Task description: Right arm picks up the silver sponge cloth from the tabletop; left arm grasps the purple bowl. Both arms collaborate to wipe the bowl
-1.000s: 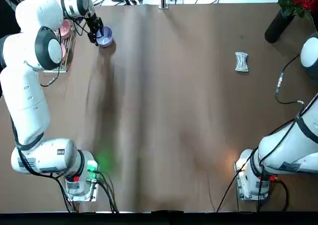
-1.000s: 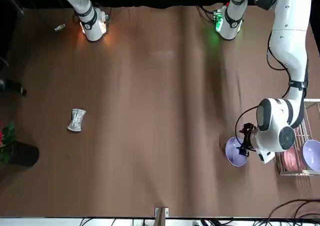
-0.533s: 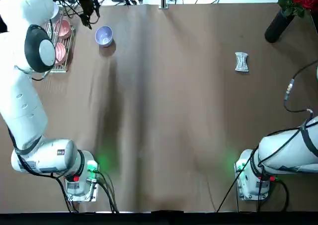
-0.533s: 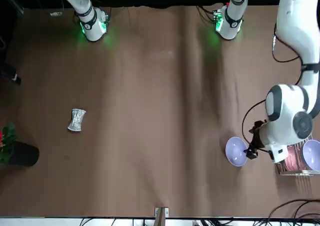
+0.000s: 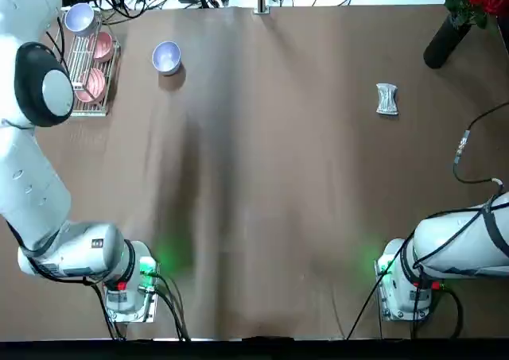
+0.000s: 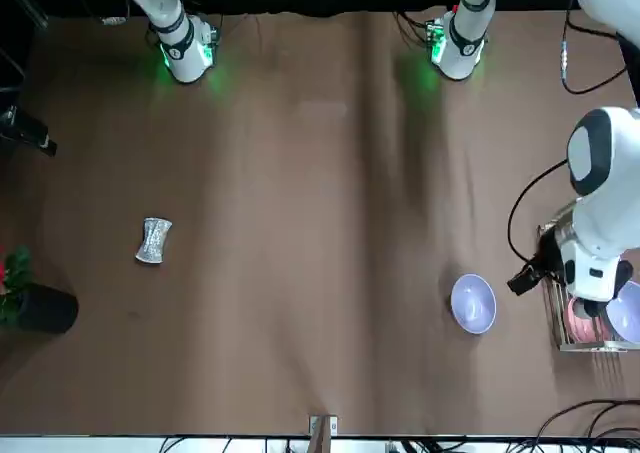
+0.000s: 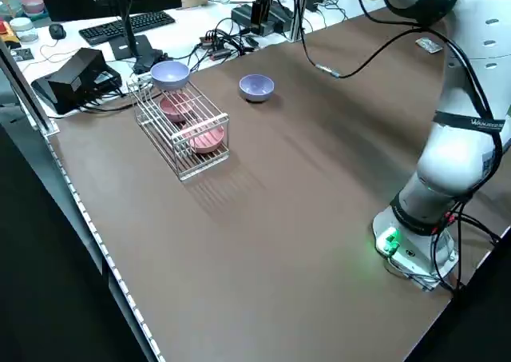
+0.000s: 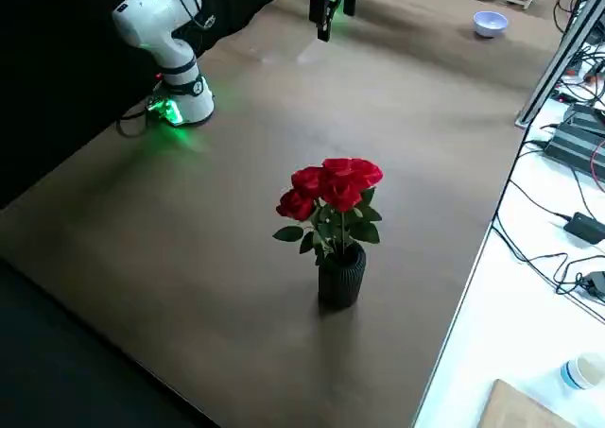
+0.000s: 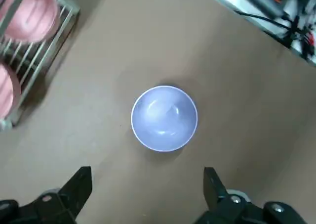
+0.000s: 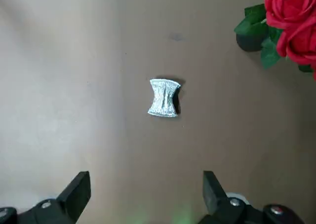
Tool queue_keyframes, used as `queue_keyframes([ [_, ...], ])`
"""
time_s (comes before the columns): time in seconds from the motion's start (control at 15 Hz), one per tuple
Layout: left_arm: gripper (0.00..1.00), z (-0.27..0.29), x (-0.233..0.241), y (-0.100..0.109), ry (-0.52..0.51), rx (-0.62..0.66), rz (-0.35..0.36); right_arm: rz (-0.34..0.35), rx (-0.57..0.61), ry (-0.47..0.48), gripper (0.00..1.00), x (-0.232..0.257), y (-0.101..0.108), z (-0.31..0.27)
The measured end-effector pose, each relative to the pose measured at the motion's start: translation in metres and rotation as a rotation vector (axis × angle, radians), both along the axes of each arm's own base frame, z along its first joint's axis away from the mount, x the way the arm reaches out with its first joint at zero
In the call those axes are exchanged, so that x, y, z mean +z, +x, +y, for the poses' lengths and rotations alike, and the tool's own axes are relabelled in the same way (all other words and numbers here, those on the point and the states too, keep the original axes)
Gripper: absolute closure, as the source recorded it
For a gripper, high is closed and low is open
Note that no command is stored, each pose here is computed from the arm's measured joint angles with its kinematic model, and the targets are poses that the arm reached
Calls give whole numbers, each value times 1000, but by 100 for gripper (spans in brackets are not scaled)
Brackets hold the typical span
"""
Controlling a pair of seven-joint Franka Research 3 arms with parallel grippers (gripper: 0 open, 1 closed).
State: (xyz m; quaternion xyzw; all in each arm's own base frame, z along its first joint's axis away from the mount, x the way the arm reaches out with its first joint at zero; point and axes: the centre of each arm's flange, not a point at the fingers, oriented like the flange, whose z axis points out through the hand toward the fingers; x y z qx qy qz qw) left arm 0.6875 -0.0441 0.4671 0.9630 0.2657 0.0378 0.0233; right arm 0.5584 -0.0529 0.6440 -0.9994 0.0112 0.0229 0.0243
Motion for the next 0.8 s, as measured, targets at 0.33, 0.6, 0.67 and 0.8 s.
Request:
queue_keyframes([
  [0.33,0,-6,33,-11,40,-411,-36,-36,45,-19,0,-8,7,4],
  [0.6,0,-18,57,-19,53,-539,-65,-38,55,-23,0,-12,9,6],
  [0.67,0,-27,63,-21,50,-554,-75,-40,56,-23,0,-12,9,6],
  [0.8,0,-41,74,-24,46,-576,-96,-38,57,-23,0,-13,9,6],
])
